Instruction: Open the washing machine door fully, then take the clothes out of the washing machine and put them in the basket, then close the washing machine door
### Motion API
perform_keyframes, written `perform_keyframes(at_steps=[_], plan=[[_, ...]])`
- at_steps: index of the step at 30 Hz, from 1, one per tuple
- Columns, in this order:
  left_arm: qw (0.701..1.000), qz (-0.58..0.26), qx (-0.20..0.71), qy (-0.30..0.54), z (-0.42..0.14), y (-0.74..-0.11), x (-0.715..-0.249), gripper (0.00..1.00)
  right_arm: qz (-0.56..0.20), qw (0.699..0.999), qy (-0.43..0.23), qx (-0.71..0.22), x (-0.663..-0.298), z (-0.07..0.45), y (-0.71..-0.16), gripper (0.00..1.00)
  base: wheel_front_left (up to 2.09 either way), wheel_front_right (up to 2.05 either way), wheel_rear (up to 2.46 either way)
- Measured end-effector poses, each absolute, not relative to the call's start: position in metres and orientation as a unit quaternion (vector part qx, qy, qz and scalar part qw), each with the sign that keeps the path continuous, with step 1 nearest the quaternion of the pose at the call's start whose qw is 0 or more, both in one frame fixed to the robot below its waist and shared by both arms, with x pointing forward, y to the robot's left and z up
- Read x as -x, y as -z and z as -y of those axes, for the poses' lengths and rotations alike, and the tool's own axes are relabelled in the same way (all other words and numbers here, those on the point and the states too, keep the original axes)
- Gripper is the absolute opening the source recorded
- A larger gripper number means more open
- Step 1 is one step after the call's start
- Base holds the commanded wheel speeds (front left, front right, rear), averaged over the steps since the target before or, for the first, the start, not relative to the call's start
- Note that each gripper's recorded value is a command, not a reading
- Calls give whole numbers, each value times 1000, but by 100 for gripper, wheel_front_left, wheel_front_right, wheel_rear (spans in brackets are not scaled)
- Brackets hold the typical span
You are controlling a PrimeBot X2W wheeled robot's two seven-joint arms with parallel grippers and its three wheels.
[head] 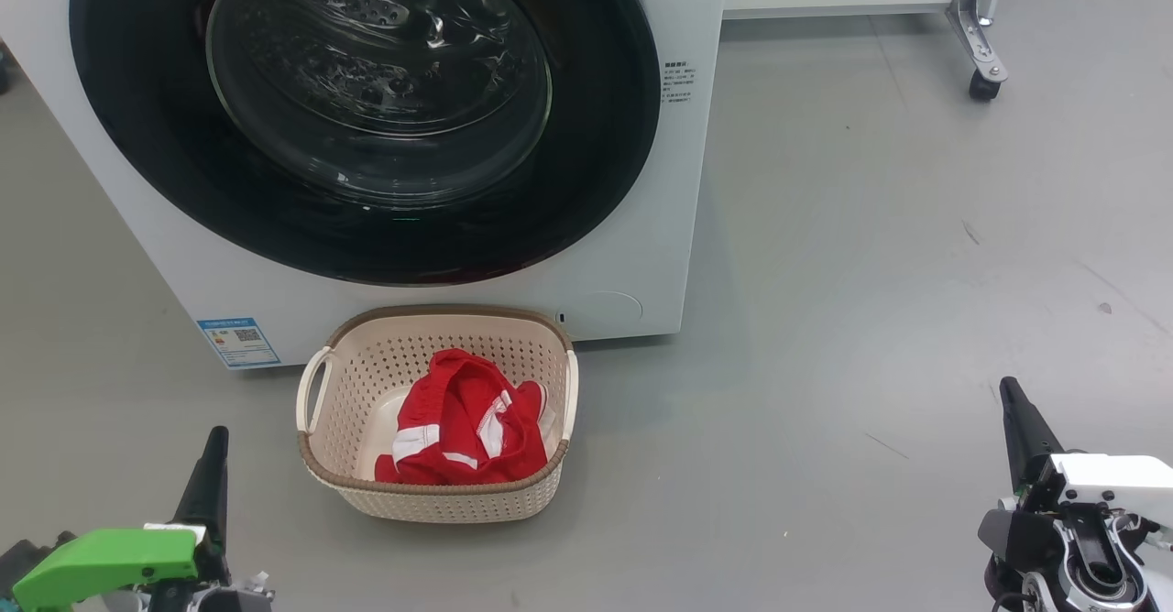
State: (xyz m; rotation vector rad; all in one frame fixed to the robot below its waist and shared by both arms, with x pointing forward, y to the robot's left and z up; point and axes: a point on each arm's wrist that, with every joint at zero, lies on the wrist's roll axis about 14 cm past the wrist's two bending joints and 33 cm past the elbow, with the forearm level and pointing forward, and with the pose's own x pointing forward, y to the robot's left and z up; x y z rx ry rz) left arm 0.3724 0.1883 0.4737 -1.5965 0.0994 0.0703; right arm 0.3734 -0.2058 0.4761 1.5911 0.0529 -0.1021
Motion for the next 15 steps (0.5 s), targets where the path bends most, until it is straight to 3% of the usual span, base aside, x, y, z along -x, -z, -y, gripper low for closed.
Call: perform_keyframes(at_steps=[15], plan=[[695, -44, 717, -31, -188, -474, -372, 0, -23, 698, 46, -714, -373, 206, -476, 0, 0, 0, 0]])
